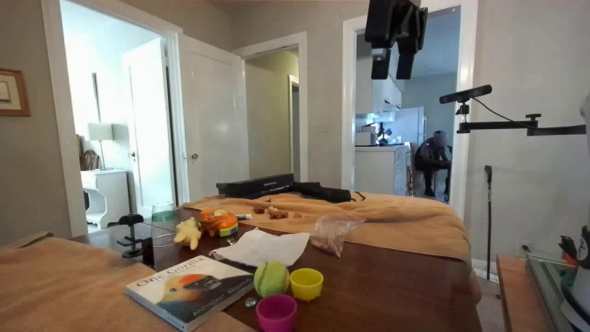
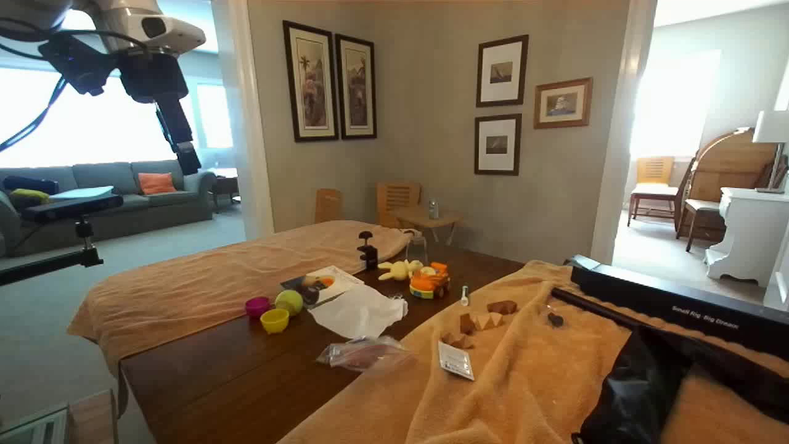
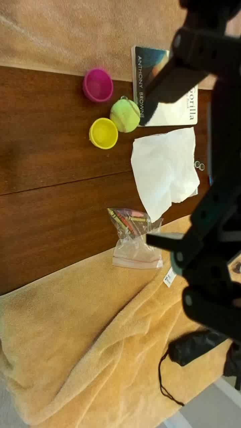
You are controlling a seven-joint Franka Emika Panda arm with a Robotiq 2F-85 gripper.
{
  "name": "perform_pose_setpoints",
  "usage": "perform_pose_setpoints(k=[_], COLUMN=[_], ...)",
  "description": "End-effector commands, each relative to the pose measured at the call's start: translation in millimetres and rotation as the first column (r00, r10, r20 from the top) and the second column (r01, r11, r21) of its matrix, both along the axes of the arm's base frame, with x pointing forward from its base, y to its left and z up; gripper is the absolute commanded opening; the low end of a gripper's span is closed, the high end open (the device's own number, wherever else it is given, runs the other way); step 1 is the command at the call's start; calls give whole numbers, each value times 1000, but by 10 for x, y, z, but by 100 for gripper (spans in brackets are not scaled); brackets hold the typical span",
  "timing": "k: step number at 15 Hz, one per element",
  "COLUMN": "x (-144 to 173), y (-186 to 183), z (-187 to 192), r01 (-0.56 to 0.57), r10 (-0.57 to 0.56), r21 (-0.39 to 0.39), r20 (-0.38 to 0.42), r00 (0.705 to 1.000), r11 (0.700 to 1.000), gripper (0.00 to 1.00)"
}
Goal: Move the car toy slightly backward on the table
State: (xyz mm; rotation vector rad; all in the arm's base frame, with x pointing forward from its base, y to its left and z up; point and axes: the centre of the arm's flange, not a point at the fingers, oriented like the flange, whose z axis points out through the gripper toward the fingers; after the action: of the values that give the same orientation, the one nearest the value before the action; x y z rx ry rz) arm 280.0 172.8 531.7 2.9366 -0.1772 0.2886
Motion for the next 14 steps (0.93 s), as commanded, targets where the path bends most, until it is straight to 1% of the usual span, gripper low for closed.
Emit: perform_pose_setpoints(k=[1, 8, 12, 14], x=[0, -1, 375, 611], y=[1, 2, -95, -172], z=[4, 7, -104, -177], r01=[0, 0, -2, -40], r10=[0, 0, 3, 40], r21=[0, 0, 64, 100], r20=[1, 2, -7, 0], r00=[1000, 1000, 1000, 999], r11=[1000, 1000, 998, 994], gripper=[100, 100, 100, 100])
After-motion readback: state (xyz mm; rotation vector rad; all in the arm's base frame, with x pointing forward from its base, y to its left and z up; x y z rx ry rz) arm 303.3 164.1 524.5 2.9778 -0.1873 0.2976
